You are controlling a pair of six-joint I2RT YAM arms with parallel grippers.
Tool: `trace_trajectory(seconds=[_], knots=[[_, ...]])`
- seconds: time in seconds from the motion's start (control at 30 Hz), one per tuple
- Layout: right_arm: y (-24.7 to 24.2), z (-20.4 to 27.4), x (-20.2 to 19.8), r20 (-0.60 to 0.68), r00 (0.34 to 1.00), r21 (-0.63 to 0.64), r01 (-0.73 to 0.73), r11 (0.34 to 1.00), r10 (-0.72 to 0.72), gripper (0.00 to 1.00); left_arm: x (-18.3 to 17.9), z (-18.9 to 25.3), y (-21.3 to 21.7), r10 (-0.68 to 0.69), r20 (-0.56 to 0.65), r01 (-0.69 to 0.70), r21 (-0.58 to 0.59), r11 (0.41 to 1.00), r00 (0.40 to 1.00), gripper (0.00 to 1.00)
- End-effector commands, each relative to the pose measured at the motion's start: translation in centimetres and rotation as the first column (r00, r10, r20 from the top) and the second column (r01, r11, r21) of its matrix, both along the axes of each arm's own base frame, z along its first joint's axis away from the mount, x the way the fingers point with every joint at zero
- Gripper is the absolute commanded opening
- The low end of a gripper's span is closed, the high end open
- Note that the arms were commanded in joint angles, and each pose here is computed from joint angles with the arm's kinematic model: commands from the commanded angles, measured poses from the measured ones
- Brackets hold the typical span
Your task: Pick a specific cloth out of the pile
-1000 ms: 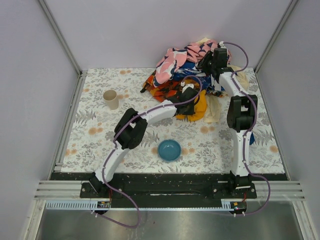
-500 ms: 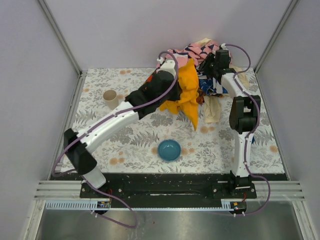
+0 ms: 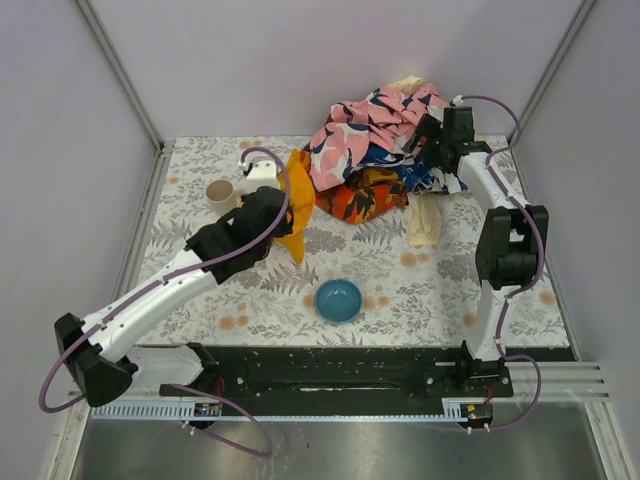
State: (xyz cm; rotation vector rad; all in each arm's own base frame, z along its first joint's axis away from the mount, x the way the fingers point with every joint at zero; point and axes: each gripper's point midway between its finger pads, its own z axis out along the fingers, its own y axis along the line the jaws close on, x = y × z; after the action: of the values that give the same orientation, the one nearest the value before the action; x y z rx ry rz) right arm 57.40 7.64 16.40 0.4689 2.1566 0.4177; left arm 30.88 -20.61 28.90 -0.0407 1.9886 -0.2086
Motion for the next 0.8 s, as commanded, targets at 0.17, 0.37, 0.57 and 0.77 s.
trace_trajectory(seconds=[0.17,0.37,0.57,0.77], knots=[[-5.3,7.7,-9.3,0.028,0.995,-0.211,0.102,0.972,-0.098,0.99,-4.0,-7.1,10.7,0.298,-0.107,-0.308,-0.092,0.947,0.949,0.04],[-5.9,10.0,-14.9,0.093,0.988,-0.195,0.136,0.971,-0.12,0.99,-4.4,-14.4,13.4,0.371,-0.298,-0.41,-0.081,0.908,0.88,0.09],[-6.8,7.7,-19.4,0.094,0.975,-0.16,0.213,0.964,-0.199,0.99,-4.6,-16.7,14.4,0.427,-0.382,-0.459,0.007,0.888,0.82,0.98],[-7.1,5.6,-23.2,0.127,0.956,-0.085,0.277,0.957,-0.265,0.99,-5.0,-12.2,14.7,0.415,-0.311,-0.46,-0.084,0.884,0.855,0.99]])
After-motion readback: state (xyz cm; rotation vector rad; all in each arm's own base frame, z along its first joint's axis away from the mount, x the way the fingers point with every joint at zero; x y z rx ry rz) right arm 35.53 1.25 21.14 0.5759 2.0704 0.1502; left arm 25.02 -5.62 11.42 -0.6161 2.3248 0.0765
